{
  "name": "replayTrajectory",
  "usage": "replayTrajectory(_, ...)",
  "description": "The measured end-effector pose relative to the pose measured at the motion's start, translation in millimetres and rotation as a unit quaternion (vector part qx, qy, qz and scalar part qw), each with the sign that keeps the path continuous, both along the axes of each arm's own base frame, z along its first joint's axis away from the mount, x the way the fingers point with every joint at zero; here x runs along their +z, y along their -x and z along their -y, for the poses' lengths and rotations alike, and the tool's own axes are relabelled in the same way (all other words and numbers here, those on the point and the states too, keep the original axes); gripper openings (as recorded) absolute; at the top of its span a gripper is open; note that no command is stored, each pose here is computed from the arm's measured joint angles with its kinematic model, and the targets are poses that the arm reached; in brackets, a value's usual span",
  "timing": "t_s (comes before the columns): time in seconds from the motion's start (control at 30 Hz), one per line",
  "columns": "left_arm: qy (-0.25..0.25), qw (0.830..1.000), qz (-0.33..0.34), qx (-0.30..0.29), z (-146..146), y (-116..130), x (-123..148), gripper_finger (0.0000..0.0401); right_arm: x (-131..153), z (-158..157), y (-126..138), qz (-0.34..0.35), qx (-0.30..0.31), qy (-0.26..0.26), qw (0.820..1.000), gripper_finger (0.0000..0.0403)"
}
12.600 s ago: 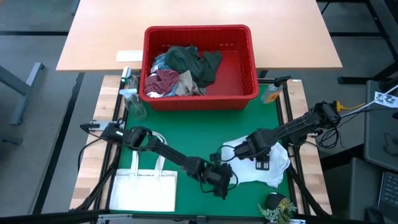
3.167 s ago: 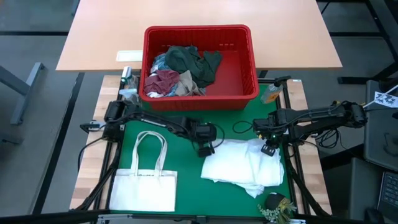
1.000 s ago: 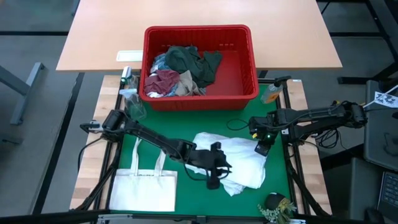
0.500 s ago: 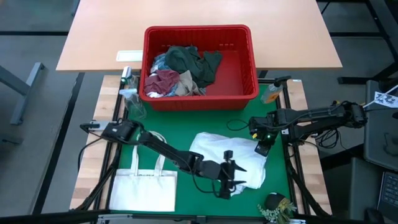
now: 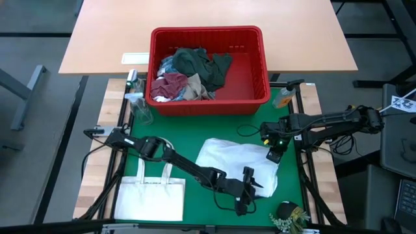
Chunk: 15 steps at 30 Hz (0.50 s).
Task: Fold Laundry from Bin
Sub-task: Fold the white polo shirt
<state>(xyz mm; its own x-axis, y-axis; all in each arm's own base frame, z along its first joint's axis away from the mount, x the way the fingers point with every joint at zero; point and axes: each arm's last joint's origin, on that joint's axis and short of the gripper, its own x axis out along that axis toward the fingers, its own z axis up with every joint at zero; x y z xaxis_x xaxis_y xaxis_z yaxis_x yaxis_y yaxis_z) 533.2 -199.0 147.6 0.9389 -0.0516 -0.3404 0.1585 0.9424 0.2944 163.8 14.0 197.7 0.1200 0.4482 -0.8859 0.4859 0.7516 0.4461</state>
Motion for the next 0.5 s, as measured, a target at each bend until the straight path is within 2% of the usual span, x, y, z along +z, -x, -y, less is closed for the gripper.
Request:
replayTrajectory(0.23, -0.061, 0.996, -0.063, -0.005, -6, 3, -15, 0.0192, 0, 0, 0, 0.0, 0.0, 0.0, 1.0, 0.0003)
replayTrajectory(0.5, -0.068, 0.993, -0.095, 0.01, -22, 1, -20, 0.019, 0, 0, 0, 0.0, 0.0, 0.0, 1.0, 0.0003)
